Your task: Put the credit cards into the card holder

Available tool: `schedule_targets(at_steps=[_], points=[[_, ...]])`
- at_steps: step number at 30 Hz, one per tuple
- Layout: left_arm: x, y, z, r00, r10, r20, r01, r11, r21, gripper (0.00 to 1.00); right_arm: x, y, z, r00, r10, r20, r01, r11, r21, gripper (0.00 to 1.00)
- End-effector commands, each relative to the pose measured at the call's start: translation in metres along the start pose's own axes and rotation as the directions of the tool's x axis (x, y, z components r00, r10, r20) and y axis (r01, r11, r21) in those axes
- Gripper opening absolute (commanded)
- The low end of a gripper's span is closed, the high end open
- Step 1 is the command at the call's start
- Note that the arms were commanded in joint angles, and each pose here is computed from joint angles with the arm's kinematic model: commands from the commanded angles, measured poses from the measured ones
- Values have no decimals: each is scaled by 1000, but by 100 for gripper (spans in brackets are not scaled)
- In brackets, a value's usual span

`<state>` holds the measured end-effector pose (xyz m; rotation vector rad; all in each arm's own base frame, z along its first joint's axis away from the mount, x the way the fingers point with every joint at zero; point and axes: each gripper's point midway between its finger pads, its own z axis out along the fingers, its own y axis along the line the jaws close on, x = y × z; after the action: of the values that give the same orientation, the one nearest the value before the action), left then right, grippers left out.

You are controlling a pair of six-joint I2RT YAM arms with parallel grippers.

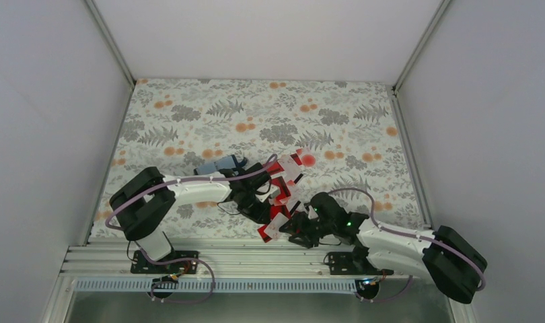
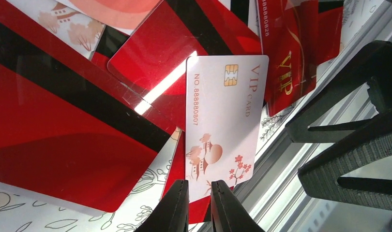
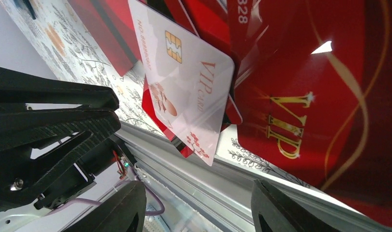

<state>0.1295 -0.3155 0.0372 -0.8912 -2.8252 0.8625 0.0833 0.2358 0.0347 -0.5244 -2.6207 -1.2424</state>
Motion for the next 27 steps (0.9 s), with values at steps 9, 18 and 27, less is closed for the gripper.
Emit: schedule_targets(at_steps=[9, 18, 27], points=[[15, 6, 19, 998, -10, -64, 6, 998, -55, 10, -6, -3, 21, 1000, -26, 17, 25, 999, 20, 54], [19, 4, 29, 996, -12, -94, 7, 999, -51, 9, -9, 5, 31, 999, -45, 3, 45, 998, 31, 51], [19, -16, 39, 994, 7, -113, -1, 999, 50, 9, -17, 13, 30, 997, -67, 47, 65, 997, 46, 48]])
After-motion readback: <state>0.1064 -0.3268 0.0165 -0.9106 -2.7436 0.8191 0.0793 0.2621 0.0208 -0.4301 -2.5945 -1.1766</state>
